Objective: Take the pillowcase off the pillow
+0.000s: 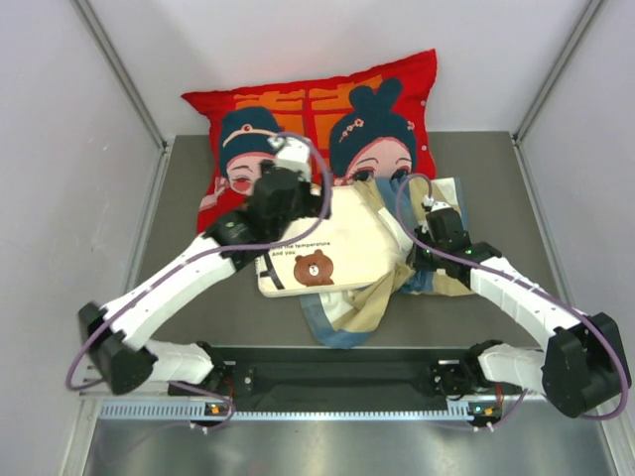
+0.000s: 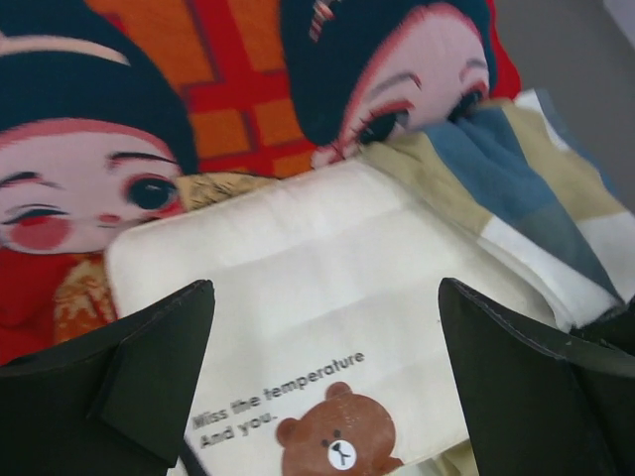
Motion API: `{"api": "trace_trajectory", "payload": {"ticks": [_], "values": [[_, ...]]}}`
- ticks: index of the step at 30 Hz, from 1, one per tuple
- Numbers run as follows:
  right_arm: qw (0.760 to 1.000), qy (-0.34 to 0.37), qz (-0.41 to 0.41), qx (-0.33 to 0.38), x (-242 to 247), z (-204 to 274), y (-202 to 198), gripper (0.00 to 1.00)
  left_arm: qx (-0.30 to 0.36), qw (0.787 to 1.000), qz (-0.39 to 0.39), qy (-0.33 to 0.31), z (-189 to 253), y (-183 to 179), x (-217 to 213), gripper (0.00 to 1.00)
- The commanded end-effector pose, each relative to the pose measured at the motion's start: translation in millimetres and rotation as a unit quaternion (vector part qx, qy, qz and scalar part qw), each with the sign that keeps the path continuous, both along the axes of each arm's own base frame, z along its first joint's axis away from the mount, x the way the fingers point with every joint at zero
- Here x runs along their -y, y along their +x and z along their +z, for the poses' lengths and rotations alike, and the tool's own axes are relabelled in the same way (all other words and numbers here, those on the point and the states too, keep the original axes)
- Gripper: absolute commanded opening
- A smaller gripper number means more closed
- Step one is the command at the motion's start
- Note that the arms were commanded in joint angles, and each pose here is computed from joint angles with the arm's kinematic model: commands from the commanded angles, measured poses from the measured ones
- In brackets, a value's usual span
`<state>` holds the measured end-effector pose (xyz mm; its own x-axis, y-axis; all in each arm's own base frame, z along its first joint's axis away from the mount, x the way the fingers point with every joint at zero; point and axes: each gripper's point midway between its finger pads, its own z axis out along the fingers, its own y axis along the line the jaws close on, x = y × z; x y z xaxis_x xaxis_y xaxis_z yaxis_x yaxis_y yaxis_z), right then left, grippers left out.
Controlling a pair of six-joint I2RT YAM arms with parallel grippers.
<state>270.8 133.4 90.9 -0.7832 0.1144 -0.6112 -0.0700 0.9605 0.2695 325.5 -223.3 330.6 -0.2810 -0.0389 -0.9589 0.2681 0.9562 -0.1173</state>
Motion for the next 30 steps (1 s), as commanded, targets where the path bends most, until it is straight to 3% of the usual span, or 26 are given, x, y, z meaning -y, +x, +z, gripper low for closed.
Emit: {"api": "trace_trajectory", "payload": {"ticks": [1,8,21,30], "values": [[1.000,0.003,-0.012,0.024,4.0,4.4,13.2,0.02,-0.060,0.994,-0.096,0.012,-62.5,-1.1,65.4,0.99],[0.999,0.028,-0.005,0.026,-4.8,9.5,13.1,0.04,-0.129,0.974,-0.187,0.014,-158.2,-22.7,124.2,0.99],[0.999,0.033,-0.001,0.023,-6.2,6.2,9.8,0.05,-0.187,0.924,-0.324,0.078,-237.1,-90.5,150.2,0.99],[0.999,0.042,0.004,0.027,-9.5,12.3,9.7,0.07,-0.203,0.924,-0.258,0.197,-298.7,-78.1,120.4,0.99]]}}
